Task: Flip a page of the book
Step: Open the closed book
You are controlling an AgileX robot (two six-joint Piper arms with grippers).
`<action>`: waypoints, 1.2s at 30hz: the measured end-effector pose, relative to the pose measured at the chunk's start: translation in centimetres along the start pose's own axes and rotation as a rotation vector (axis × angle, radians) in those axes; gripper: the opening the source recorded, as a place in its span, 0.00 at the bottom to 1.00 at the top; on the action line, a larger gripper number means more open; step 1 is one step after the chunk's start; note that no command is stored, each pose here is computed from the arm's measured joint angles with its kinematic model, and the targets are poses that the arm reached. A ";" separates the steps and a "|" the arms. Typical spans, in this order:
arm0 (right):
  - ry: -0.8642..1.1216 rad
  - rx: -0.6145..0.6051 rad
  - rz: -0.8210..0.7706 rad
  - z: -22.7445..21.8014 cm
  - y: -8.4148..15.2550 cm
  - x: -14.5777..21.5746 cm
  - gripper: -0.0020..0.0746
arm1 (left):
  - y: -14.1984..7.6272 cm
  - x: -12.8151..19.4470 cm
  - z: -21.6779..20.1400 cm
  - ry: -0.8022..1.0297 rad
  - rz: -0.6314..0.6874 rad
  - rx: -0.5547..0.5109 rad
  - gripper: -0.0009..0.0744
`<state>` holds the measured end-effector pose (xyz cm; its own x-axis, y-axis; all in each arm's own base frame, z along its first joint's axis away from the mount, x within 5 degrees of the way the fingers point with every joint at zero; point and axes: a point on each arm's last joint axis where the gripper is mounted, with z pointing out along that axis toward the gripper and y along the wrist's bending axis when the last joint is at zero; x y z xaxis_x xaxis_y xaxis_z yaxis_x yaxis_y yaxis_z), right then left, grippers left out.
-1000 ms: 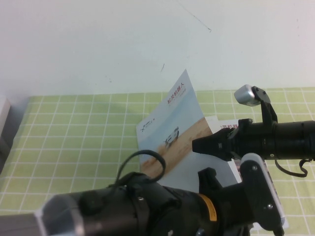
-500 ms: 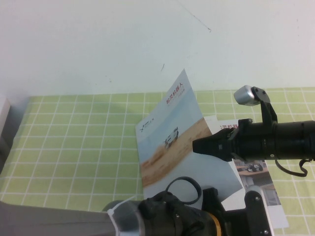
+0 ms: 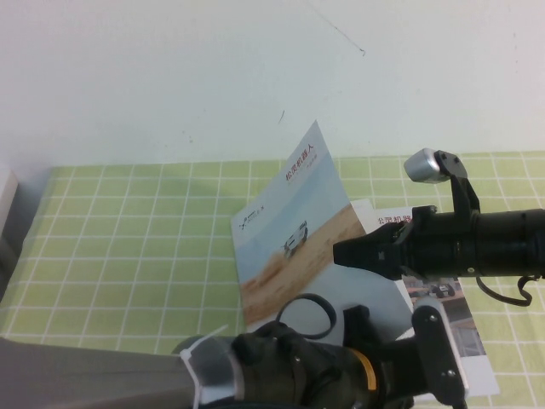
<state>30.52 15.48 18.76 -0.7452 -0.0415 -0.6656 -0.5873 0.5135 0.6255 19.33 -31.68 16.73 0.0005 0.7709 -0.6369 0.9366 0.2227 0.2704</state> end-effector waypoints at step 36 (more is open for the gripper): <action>-0.009 0.010 -0.042 0.0 -0.1 -0.2 0.25 | 3.4 1.6 -0.4 0.030 -0.153 -0.059 0.01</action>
<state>30.72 15.46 18.87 -0.7170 -0.0550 -0.6949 -0.6147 0.5200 0.5931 22.39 -29.42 16.93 -0.1520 0.7428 -0.6520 0.9029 0.3727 0.2142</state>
